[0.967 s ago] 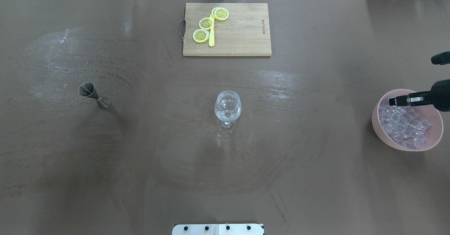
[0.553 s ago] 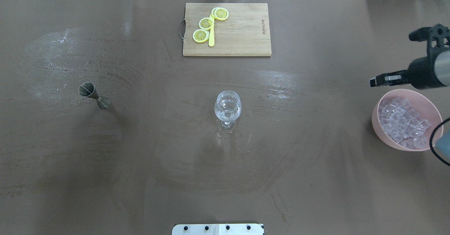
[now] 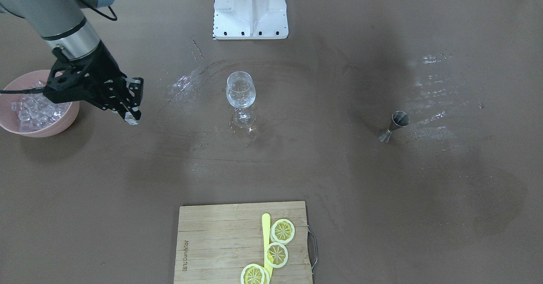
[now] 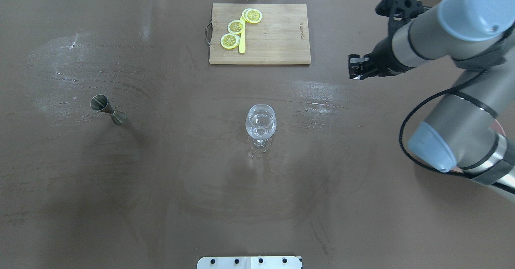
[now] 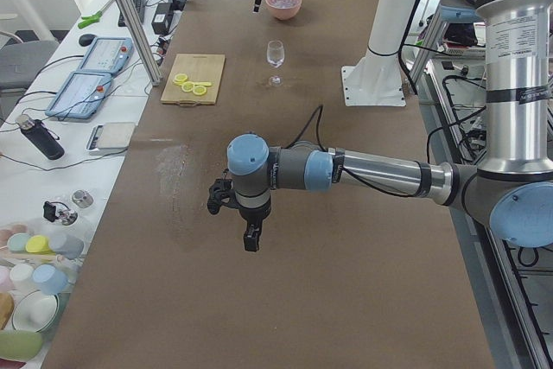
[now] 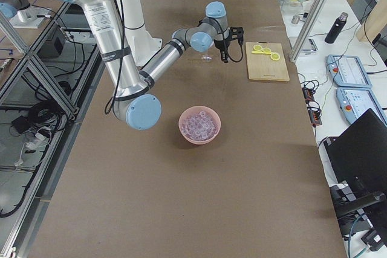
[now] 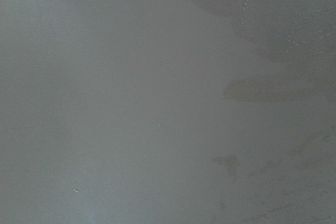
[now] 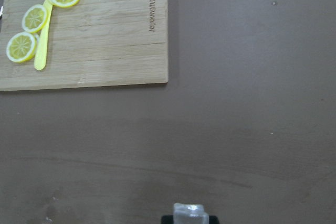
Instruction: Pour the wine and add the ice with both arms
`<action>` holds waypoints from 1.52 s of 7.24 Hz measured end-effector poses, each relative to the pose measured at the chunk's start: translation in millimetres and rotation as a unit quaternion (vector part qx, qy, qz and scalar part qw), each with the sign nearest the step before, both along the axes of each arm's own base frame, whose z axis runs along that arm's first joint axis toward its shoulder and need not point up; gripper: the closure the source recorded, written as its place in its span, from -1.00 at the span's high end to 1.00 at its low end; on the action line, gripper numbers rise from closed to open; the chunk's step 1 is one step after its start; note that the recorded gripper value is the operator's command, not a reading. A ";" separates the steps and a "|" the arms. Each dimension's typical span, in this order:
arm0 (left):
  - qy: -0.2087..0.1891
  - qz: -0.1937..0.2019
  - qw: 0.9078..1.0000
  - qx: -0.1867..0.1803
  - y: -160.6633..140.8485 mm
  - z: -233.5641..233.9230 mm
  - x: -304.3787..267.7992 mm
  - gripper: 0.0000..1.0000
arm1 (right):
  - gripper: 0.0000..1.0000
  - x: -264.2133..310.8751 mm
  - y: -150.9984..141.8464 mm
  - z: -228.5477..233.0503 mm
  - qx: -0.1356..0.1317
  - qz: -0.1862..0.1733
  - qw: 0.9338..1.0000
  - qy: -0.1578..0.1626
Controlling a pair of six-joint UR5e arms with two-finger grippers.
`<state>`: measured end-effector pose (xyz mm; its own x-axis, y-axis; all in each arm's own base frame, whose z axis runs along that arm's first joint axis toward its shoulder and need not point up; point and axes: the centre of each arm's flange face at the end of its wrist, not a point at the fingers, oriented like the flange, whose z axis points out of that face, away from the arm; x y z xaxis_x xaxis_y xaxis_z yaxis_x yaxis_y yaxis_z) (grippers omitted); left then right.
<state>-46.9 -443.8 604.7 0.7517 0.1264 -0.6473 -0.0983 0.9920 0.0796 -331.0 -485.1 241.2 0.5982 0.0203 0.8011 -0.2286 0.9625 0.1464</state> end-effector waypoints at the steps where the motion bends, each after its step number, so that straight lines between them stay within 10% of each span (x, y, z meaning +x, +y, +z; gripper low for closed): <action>1: 0.000 0.000 1.000 0.000 -0.1 0.1 0.1 0.96 | -1.00 -31.6 12.1 -31.2 -0.013 0.017 1.000 0.003; 11: 0.000 0.000 1.000 -0.009 2.7 9.9 0.1 0.96 | -1.00 -140.9 104.0 -169.6 -0.065 0.022 0.996 0.052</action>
<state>-46.8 -441.1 614.7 0.7512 0.1143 -0.6501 -0.0984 0.9933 0.0610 -471.8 -381.1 71.6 0.6737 0.1488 0.7239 -0.2617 0.9641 0.0455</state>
